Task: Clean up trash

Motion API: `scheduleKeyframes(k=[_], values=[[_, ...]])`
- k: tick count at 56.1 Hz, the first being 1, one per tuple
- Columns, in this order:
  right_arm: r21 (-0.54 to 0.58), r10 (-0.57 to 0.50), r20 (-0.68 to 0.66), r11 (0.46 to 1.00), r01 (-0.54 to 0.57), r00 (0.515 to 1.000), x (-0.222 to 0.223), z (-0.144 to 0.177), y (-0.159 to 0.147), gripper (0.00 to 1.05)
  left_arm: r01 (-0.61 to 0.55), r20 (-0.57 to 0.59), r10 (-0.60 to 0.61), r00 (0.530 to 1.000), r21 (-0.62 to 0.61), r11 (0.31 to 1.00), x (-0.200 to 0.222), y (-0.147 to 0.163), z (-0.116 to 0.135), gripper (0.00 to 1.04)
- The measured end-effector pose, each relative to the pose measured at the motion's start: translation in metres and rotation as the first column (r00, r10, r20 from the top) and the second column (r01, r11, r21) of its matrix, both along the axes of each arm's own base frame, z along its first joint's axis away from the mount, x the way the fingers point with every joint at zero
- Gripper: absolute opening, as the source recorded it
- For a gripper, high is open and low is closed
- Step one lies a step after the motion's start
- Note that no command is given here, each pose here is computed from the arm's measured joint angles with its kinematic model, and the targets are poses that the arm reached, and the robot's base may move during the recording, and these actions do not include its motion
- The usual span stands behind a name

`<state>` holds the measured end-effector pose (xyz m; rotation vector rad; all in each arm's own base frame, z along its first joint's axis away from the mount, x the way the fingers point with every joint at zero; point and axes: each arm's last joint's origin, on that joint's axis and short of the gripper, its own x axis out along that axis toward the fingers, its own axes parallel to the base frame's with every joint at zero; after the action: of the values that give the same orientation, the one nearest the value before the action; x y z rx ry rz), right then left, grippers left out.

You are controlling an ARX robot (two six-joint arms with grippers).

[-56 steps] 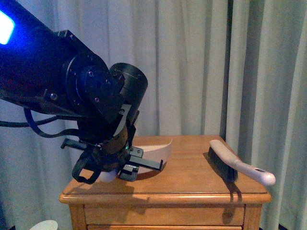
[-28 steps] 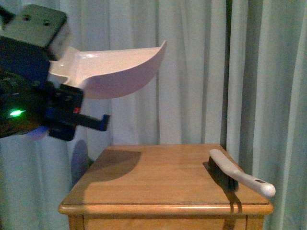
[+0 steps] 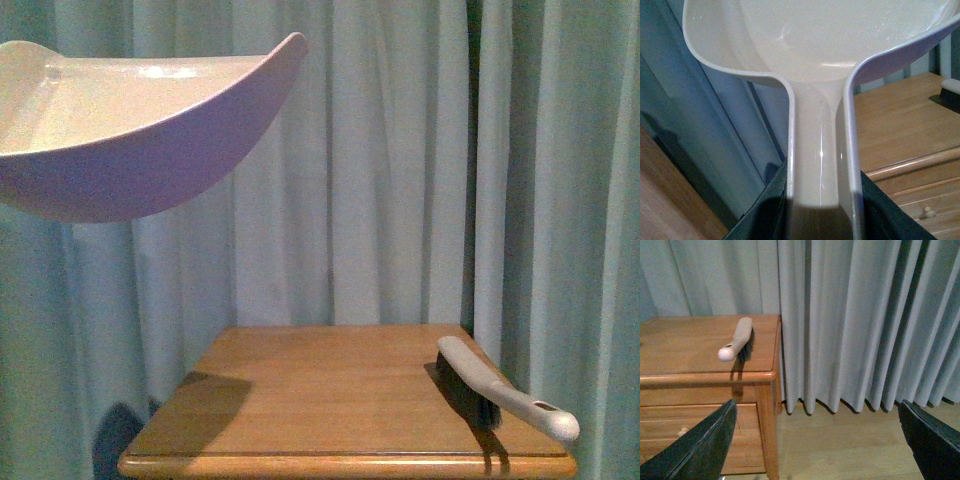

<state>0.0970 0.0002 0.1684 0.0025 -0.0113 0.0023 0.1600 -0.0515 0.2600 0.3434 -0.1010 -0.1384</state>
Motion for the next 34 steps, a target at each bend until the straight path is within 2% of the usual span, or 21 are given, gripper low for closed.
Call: scheduleKeyframes(k=[22, 34], values=[[0.000, 0.000, 0.000, 1.000, 0.000, 1.000, 0.000, 0.000, 0.000, 0.97, -0.020, 0.029, 0.020, 0.999, 0.002, 1.000, -0.032, 0.013, -0.014, 0.28], [0.000, 0.000, 0.000, 1.000, 0.000, 1.000, 0.000, 0.000, 0.000, 0.97, -0.144, 0.007, 0.144, 0.990, -0.021, 0.989, -0.023, 0.036, -0.023, 0.28]])
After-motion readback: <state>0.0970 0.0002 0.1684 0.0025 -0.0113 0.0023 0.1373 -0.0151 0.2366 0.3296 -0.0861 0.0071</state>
